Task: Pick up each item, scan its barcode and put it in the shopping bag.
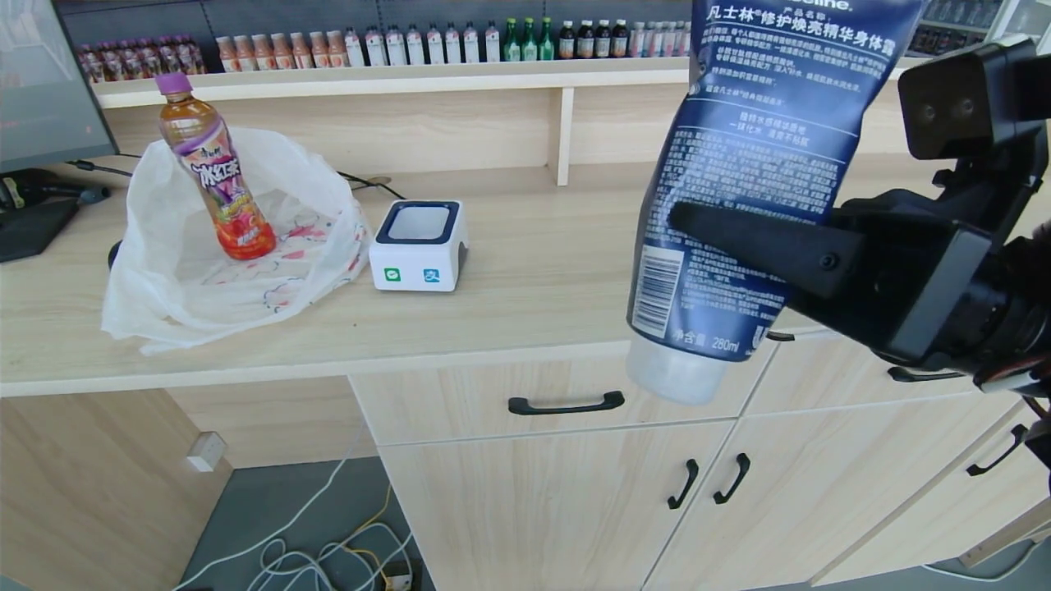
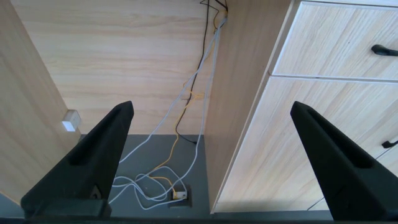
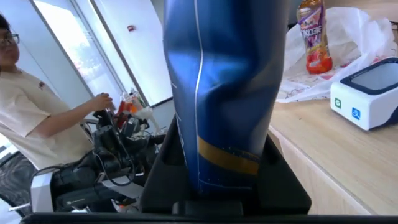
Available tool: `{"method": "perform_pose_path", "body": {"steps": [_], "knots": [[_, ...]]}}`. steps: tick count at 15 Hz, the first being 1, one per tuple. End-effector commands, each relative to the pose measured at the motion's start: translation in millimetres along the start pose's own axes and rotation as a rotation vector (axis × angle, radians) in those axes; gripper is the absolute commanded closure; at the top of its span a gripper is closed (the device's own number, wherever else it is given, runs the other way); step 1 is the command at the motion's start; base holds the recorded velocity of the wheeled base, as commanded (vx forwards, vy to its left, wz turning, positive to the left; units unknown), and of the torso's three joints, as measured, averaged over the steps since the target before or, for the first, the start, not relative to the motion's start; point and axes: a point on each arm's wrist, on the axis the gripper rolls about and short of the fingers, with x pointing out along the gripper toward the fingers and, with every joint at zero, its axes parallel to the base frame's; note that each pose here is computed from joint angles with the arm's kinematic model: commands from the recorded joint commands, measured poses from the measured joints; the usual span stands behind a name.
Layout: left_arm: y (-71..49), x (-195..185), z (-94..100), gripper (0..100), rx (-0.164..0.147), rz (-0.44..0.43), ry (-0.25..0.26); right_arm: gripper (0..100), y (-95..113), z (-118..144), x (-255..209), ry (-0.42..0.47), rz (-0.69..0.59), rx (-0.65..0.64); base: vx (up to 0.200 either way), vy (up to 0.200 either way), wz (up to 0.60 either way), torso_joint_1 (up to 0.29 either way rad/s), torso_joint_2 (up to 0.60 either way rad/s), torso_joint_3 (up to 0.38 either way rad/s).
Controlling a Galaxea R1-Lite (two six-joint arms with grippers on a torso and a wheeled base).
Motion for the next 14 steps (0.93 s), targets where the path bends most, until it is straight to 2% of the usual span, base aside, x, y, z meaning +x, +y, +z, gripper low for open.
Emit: {"method": "perform_pose_path", "body": {"steps": [1,3,4,8,14], "knots": [[0.0,0.0,0.0,0,0.0,0.001,0.0,100,1.7,5.9,4.0,-0.013,0.024,0.011,0.0,0.0,0.0,0.0,0.0,0.0],[0.0,0.0,0.0,0,-0.001,0.001,0.0,100,5.9,10.1,6.4,-0.019,0.062,0.024,0.0,0.0,0.0,0.0,0.0,0.0],[0.0,0.0,0.0,0,0.0,0.001,0.0,100,9.0,11.4,6.2,-0.001,0.115,0.036,0.0,0.0,0.0,0.0,0.0,0.0],[0.0,0.0,0.0,0,0.0,0.001,0.0,100,16.1,7.8,11.9,0.031,0.195,0.061,0.0,0.0,0.0,0.0,0.0,0.0],[0.0,0.0,0.0,0,0.0,0.001,0.0,100,19.2,2.7,16.4,0.043,0.217,0.087,0.0,0.0,0.0,0.0,0.0,0.0]]}}
